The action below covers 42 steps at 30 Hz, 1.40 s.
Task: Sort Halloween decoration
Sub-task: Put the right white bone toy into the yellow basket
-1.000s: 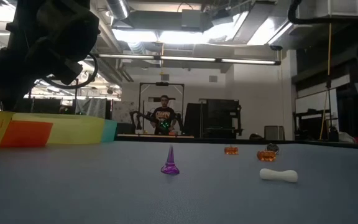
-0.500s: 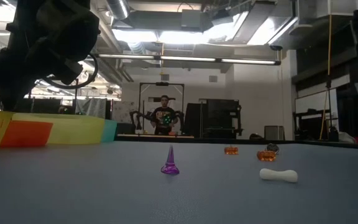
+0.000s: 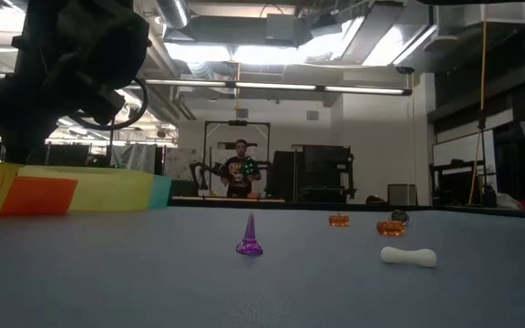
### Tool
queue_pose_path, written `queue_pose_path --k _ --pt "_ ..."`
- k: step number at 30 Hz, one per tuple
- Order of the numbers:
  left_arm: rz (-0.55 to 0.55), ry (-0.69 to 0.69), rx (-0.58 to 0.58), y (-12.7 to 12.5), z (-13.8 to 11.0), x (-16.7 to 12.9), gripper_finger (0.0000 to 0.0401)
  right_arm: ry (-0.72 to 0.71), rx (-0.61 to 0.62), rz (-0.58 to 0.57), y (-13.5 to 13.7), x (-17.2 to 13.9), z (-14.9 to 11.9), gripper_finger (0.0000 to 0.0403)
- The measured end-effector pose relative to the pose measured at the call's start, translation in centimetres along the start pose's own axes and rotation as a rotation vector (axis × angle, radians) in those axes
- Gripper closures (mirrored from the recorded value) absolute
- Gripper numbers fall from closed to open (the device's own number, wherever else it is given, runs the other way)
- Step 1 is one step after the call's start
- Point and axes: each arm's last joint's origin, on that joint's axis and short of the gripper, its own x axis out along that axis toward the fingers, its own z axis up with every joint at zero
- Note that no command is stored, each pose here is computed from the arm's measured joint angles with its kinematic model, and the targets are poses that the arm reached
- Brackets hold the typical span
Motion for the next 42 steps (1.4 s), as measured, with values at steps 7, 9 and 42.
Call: queue_pose_path --k 7,9,42 --pt "0.0 0.0 0.0 0.0 0.0 0.0 0.0209 0.014 0.028 -0.019 -0.1 0.7 -0.6 0.0226" --pt "0.001 0.0 0.001 0.0 0.0 0.0 0.0209 0.049 0.042 -0.045 -0.2 1.5 -1.1 0.0226" --pt "0.0 0.002 0.003 0.0 0.0 0.0 0.0209 -0.08 0.05 -0.056 1.2 1.3 -1.4 0.0226"
